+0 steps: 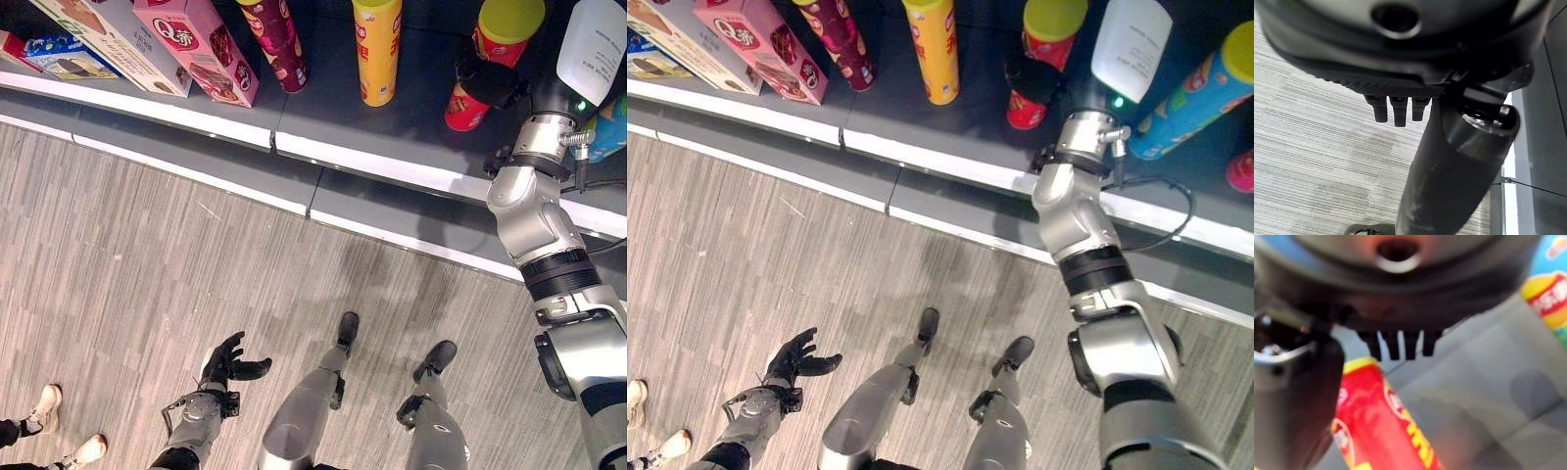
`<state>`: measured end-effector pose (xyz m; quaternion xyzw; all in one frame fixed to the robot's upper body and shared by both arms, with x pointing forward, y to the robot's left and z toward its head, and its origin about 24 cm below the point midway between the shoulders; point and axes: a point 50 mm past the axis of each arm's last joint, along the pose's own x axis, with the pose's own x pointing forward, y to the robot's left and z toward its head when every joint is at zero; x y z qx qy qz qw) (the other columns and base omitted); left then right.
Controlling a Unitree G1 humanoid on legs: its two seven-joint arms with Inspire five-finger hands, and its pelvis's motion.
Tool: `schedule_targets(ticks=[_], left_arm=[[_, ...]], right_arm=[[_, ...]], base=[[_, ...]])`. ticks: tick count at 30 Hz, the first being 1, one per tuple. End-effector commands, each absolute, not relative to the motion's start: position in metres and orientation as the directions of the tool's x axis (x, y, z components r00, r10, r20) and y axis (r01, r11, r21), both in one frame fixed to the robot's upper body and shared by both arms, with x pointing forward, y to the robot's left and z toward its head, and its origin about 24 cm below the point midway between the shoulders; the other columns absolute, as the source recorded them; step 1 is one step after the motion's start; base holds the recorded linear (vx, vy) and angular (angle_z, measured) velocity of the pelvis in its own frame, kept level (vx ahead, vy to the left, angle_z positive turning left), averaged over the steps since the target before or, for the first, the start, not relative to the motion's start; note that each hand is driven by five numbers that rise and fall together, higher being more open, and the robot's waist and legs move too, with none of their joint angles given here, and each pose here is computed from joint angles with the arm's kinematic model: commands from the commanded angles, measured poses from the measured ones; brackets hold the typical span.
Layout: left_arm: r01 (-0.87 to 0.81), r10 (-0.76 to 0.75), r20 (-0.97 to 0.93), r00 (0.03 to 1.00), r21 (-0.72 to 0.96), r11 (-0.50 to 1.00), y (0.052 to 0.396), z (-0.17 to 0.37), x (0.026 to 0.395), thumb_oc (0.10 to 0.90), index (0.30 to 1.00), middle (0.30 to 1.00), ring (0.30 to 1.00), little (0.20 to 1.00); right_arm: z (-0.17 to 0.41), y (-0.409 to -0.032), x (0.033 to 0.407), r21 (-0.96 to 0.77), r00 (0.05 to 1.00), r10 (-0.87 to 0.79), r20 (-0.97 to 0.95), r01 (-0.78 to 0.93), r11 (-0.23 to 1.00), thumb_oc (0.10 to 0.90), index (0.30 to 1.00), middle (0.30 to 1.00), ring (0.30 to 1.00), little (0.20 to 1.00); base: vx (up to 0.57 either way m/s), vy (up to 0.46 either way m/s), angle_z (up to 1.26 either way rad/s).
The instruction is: Put the goods on the table back onto the shelves and tidy them up.
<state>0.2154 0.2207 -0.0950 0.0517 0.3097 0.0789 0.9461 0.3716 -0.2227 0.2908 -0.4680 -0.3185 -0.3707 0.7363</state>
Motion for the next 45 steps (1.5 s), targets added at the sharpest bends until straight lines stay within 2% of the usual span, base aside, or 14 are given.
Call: schedule_targets(ticks=[1, 11, 12, 13, 26, 27, 28, 34, 39, 40, 41, 43, 44, 45], left_arm=[[-0.127, 0.267, -0.604, 0.751, 0.265, 0.956, 0.249, -0.100, 0.198, 0.800, 0.900, 0.900, 0.900, 0.900], [-0.127, 0.267, -0.604, 0.751, 0.265, 0.956, 0.249, -0.100, 0.198, 0.800, 0.900, 0.900, 0.900, 0.900], [-0.138, 0.272, -0.601, 0.752, 0.260, 0.956, 0.248, -0.099, 0.201, 0.800, 0.900, 0.900, 0.900, 0.900], [-0.156, 0.287, -0.625, 0.726, 0.257, 0.954, 0.251, -0.104, 0.194, 0.800, 0.900, 0.900, 0.900, 0.900], [-0.155, 0.287, -0.625, 0.726, 0.258, 0.954, 0.251, -0.104, 0.194, 0.800, 0.900, 0.900, 0.900, 0.900], [-0.164, 0.292, -0.640, 0.710, 0.253, 0.953, 0.251, -0.107, 0.189, 0.800, 0.900, 0.900, 0.900, 0.900], [-0.171, 0.296, -0.689, 0.662, 0.246, 0.954, 0.253, -0.117, 0.172, 0.800, 0.900, 0.900, 0.900, 0.900], [-0.179, 0.303, -0.683, 0.665, 0.248, 0.952, 0.251, -0.117, 0.175, 0.800, 0.900, 0.900, 0.900, 0.900], [-0.188, 0.310, -0.684, 0.660, 0.249, 0.950, 0.251, -0.117, 0.174, 0.800, 0.900, 0.900, 0.900, 0.900], [-0.183, 0.319, -0.739, 0.593, 0.262, 0.947, 0.257, -0.128, 0.148, 0.800, 0.900, 0.900, 0.900, 0.900], [-0.157, 0.308, -0.764, 0.568, 0.267, 0.951, 0.259, -0.133, 0.135, 0.800, 0.900, 0.900, 0.900, 0.900], [-0.164, 0.310, -0.764, 0.565, 0.264, 0.950, 0.260, -0.133, 0.132, 0.800, 0.900, 0.900, 0.900, 0.900], [-0.173, 0.312, -0.766, 0.562, 0.260, 0.950, 0.261, -0.133, 0.130, 0.800, 0.900, 0.900, 0.900, 0.900], [-0.174, 0.312, -0.766, 0.562, 0.259, 0.950, 0.260, -0.133, 0.130, 0.800, 0.900, 0.900, 0.900, 0.900]], right_arm=[[0.336, -0.198, 0.347, -0.265, 0.323, -0.121, 0.939, 0.900, 0.347, 0.800, 0.900, 0.900, 0.900, 0.900], [0.336, -0.198, 0.347, -0.265, 0.323, -0.121, 0.939, 0.900, 0.347, 0.800, 0.900, 0.900, 0.900, 0.900], [0.339, -0.185, 0.332, -0.203, 0.254, -0.074, 0.964, 0.890, 0.407, 0.800, 0.900, 0.900, 0.900, 0.900], [0.319, -0.173, 0.315, -0.212, 0.254, -0.019, 0.967, 0.843, 0.495, 0.800, 0.900, 0.900, 0.900, 0.900], [0.319, -0.173, 0.314, -0.212, 0.255, -0.020, 0.967, 0.843, 0.495, 0.800, 0.900, 0.900, 0.900, 0.900], [0.307, -0.166, 0.307, -0.211, 0.273, -0.019, 0.962, 0.784, 0.584, 0.800, 0.900, 0.900, 0.900, 0.900], [0.266, -0.148, 0.294, -0.262, 0.449, 0.017, 0.893, 0.489, 0.832, 0.800, 0.900, 0.900, 0.900, 0.900], [0.252, -0.141, 0.295, -0.313, 0.509, 0.064, 0.858, 0.421, 0.851, 0.800, 0.900, 0.900, 0.900, 0.900], [0.250, -0.139, 0.297, -0.328, 0.520, 0.072, 0.851, 0.419, 0.847, 0.800, 0.900, 0.900, 0.900, 0.900], [0.235, -0.135, 0.289, -0.379, 0.591, 0.182, 0.786, 0.227, 0.897, 0.800, 0.900, 0.900, 0.900, 0.900], [0.222, -0.179, 0.276, -0.403, 0.652, 0.130, 0.747, 0.287, 0.869, 0.800, 0.900, 0.900, 0.900, 0.900], [0.218, -0.192, 0.273, -0.397, 0.671, 0.099, 0.735, 0.307, 0.865, 0.800, 0.900, 0.900, 0.900, 0.900], [0.199, -0.219, 0.269, -0.402, 0.736, 0.012, 0.677, 0.357, 0.843, 0.800, 0.900, 0.900, 0.900, 0.900], [0.196, -0.228, 0.267, -0.405, 0.745, -0.018, 0.667, 0.383, 0.830, 0.800, 0.900, 0.900, 0.900, 0.900]], base=[[0.00, 0.000, 0.00], [0.00, 0.000, -0.01], [0.05, 0.031, 0.00], [0.05, 0.031, -0.03], [0.00, 0.003, -0.12], [0.13, 0.108, 0.00], [0.13, 0.114, 0.04], [0.04, 0.026, -0.47], [0.05, -0.015, -0.14], [0.28, -0.075, -0.21], [0.28, -0.072, -0.40], [0.07, 0.044, -1.22], [0.02, 0.090, -1.54], [0.00, 0.080, -1.57]])
